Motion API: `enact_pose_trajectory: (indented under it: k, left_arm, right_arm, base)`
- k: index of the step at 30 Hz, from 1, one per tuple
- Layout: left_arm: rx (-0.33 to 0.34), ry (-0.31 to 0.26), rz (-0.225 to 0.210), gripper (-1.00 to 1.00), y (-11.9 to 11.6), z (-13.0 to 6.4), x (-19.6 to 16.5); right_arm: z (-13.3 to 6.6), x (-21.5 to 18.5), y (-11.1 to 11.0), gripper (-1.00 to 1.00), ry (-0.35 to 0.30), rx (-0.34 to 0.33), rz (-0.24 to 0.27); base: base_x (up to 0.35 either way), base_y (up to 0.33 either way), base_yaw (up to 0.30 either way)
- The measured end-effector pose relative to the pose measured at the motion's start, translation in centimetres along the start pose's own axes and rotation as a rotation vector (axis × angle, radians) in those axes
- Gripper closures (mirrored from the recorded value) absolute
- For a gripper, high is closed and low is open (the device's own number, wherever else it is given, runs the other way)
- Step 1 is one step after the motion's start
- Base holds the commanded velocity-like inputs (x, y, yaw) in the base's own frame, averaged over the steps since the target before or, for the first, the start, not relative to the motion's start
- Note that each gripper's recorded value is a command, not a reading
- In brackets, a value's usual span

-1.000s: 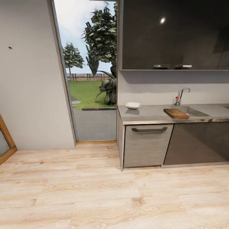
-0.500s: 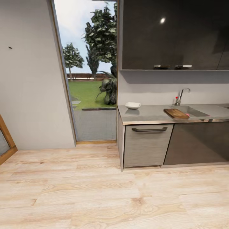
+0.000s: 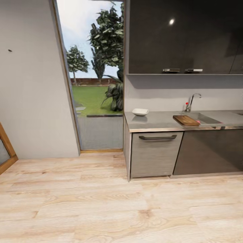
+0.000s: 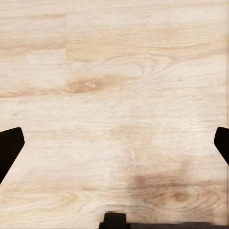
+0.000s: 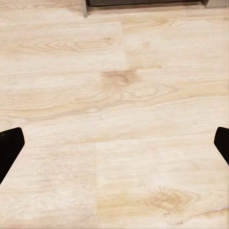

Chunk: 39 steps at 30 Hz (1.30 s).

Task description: In the kitchen, take the Vidalia onion out of the sink, dice it on the chopping board with the paring knife, put the diced onion into the bowl on the countertop, then place both the paring knife and the chopping board into the sink.

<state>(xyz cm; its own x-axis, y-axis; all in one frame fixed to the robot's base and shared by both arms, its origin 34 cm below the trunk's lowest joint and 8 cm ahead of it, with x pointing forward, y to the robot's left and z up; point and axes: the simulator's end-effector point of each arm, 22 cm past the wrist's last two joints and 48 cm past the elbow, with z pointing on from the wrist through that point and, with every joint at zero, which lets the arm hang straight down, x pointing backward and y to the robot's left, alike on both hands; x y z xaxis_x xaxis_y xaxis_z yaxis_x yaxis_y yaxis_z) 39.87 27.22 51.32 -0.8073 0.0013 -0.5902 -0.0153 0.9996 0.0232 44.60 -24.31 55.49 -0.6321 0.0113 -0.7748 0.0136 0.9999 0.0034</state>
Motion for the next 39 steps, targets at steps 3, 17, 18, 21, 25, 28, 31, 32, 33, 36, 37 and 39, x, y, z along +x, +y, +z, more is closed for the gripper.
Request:
enact_pose_trajectory:
  k: [3, 17, 18, 21, 25, 28, 31, 32, 33, 36, 37, 39]
  left_arm:
    - [0.000, 0.000, 0.000, -1.00, 0.01, 0.00, 0.04]
    - [0.002, 0.000, -0.001, -1.00, -0.12, -0.01, 0.05]
    - [0.002, 0.000, -0.001, -1.00, -0.13, -0.01, 0.05]
    - [0.002, 0.000, -0.001, -1.00, -0.13, -0.01, 0.05]
    - [0.001, 0.003, -0.001, -1.00, -0.11, -0.02, 0.18]
    - [0.001, 0.008, -0.001, -1.00, -0.09, -0.03, 0.44]
    - [0.001, 0.012, -0.002, -1.00, -0.09, -0.05, 0.65]
    - [0.001, 0.013, -0.002, -1.00, -0.08, -0.06, 0.69]
    - [0.001, 0.014, -0.002, -1.00, -0.08, -0.06, 0.73]
    - [0.001, 0.015, -0.002, -1.00, -0.08, -0.07, 0.79]
    - [0.001, 0.015, -0.002, -1.00, -0.08, -0.07, 0.80]
    - [0.001, 0.015, -0.001, -1.00, -0.09, -0.07, 0.77]
  right_arm:
    - [-0.08, 0.33, 0.05, -1.00, 0.006, -0.001, 0.000]
    - [-0.11, 0.51, 0.12, -1.00, 0.010, -0.001, 0.001]
    - [-0.12, 0.52, 0.13, -1.00, 0.010, -0.001, 0.001]
    - [-0.12, 0.52, 0.13, -1.00, 0.010, -0.001, 0.002]
    - [-0.12, 0.55, 0.13, -1.00, 0.011, -0.001, 0.002]
    - [-0.12, 0.56, 0.13, -1.00, 0.011, -0.001, 0.002]
    - [-0.12, 0.56, 0.12, -1.00, 0.011, -0.001, 0.002]
    - [-0.12, 0.56, 0.11, -1.00, 0.011, -0.001, 0.002]
    - [-0.13, 0.56, 0.10, -1.00, 0.011, -0.001, 0.002]
    - [-0.13, 0.55, 0.11, -1.00, 0.011, -0.001, 0.002]
    - [-0.13, 0.54, 0.12, -1.00, 0.010, -0.001, 0.002]
    - [-0.13, 0.53, 0.12, -1.00, 0.010, -0.001, 0.002]
  base:
    - [0.000, -0.275, 0.000]
    - [0.000, -0.315, 0.000]
    - [0.000, -0.318, 0.000]
    - [0.000, -0.318, 0.000]
    - [0.000, -0.318, 0.002]
    - [0.000, -0.318, 0.065]
    - [0.032, -0.318, 0.108]
    - [0.070, -0.318, 0.103]
    - [0.085, -0.318, 0.057]
    - [0.095, -0.318, 0.025]
    - [0.103, -0.318, 0.010]
    - [0.111, -0.317, 0.006]
